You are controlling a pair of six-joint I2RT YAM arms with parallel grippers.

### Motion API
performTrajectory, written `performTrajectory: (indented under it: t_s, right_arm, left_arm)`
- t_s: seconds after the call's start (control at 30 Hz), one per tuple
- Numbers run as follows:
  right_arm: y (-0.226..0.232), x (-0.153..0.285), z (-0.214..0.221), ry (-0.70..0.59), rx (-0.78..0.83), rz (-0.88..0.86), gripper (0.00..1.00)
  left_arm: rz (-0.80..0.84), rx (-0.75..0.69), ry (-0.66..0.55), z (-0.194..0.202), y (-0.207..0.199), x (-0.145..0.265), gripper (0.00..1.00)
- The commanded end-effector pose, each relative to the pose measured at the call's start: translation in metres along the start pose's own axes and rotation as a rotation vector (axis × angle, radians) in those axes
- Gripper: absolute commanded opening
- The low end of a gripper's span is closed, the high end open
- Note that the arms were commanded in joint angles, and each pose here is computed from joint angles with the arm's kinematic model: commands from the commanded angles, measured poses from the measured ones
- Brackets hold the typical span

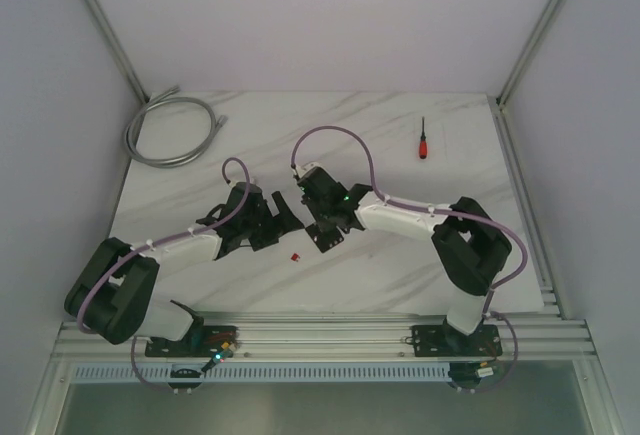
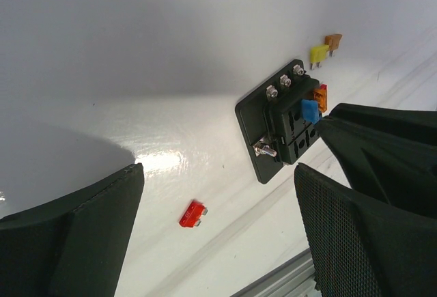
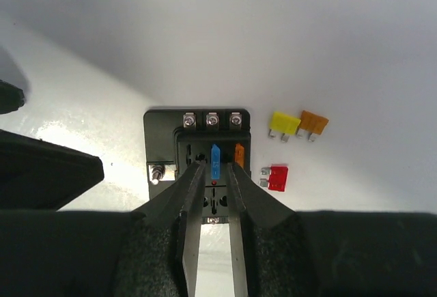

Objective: Snap on the fuse box
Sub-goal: Install the fuse at the fuse box base.

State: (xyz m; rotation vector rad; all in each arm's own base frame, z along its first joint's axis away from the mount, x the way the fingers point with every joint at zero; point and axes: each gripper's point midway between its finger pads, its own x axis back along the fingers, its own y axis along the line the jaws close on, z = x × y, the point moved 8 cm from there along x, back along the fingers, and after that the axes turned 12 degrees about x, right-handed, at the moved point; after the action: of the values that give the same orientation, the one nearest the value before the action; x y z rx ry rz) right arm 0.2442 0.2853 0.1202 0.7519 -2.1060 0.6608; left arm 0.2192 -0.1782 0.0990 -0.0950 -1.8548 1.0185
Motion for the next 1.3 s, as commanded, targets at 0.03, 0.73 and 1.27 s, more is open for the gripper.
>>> performTrajectory:
  t_s: [0.03,0.73,1.27]
  right_arm:
    - [-0.006,0.010,-0.011,0.009,-0.005,-0.062,0.23]
    - [-0.005,-0.011,-0.001,0.105,-0.001,-0.085,0.09]
    - [0.014,-0.034,0.034,0.325,0.083,-0.164,0.00]
  left_arm:
    - [-0.007,-0.001,-0.003,-0.001,0.001,0.003,1.00]
    - [-0.008,-0.004,0.000,-0.001,0.001,0.003,1.00]
    - [-0.017,-0.005,-0.004,-0.001,0.003,0.003,1.00]
